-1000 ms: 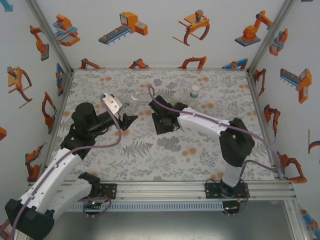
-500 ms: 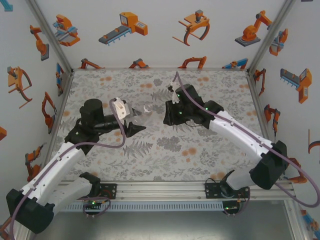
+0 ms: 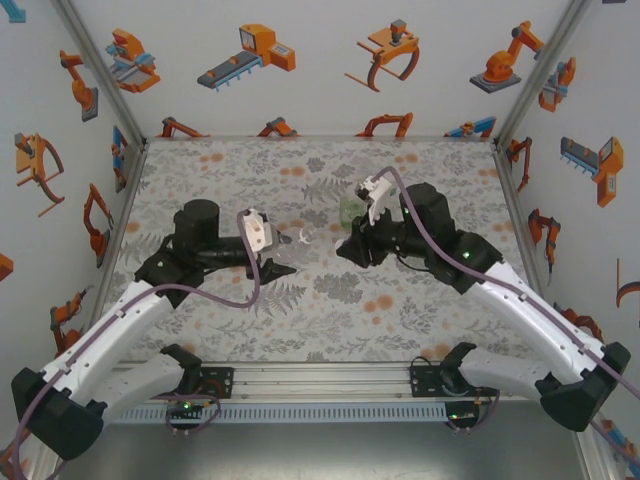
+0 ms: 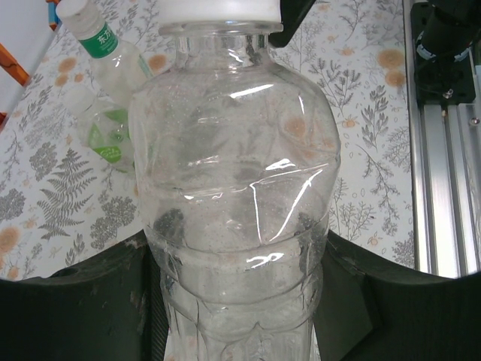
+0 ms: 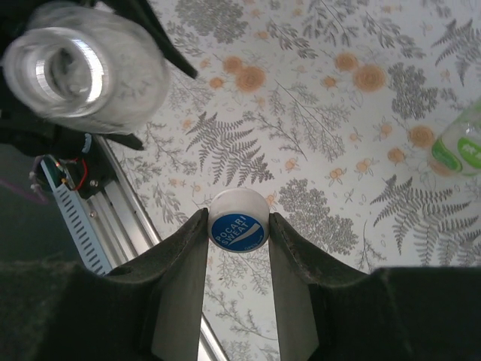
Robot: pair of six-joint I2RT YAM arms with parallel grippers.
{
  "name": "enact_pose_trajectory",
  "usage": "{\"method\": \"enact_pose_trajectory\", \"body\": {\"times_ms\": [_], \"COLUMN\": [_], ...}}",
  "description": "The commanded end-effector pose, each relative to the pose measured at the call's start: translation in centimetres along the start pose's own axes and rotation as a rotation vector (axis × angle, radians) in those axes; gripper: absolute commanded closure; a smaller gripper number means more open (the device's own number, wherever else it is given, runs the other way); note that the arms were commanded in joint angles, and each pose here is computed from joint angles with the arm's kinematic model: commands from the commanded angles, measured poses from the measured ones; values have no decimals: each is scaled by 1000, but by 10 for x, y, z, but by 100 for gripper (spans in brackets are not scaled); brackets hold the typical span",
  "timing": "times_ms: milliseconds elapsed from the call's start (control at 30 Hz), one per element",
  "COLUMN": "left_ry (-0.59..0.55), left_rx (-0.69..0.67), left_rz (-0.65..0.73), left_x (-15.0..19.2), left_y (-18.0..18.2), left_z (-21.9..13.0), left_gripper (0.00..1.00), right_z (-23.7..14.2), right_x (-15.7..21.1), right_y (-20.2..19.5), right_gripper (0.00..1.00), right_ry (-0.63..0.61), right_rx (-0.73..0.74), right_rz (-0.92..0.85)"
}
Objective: Screw on the bottle caps
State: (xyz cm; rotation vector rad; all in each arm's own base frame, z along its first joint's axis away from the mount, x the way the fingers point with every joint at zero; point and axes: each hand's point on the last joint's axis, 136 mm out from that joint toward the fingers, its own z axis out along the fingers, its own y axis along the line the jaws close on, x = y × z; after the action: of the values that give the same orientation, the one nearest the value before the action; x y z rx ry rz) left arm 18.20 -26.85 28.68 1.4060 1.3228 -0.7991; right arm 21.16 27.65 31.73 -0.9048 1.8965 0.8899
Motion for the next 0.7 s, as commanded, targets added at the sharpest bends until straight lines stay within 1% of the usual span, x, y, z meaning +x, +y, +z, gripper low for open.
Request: {"method": "enact_pose_trajectory", "body": {"times_ms": [0,133,233,300,367,500,667], "left_ry": [-10,27,101,133,151,180,185], "left_rx": [20,17,19,23,40,68,91], "left_rz": [51,64,69,76,82,98,113], "left_x": [-10,-3,7,11,14,18,18], "left_y": [-3,-5,-6,-7,-11,-19,-26], "left_z": [-1,1,5,8,10,13,14], "left_gripper": [100,100,100,100,100,100,100], "right_z": [-9,-16,-23,-28,-31,-33,-33], "right_x": [-12,-10,-10,-11,-13,-16,-19], "right_y": [26,44,56,60,62,66,71], "right_gripper": [86,88,93,95,95,95,96], "right_ry": [-75,-98,-152,-185,-197,-183,-190], "right_rx": [-129,-222,-272,-279,-277,-303,-331], "right_rz": [-158,-285,-405,-459,-487,-508,-523]}}
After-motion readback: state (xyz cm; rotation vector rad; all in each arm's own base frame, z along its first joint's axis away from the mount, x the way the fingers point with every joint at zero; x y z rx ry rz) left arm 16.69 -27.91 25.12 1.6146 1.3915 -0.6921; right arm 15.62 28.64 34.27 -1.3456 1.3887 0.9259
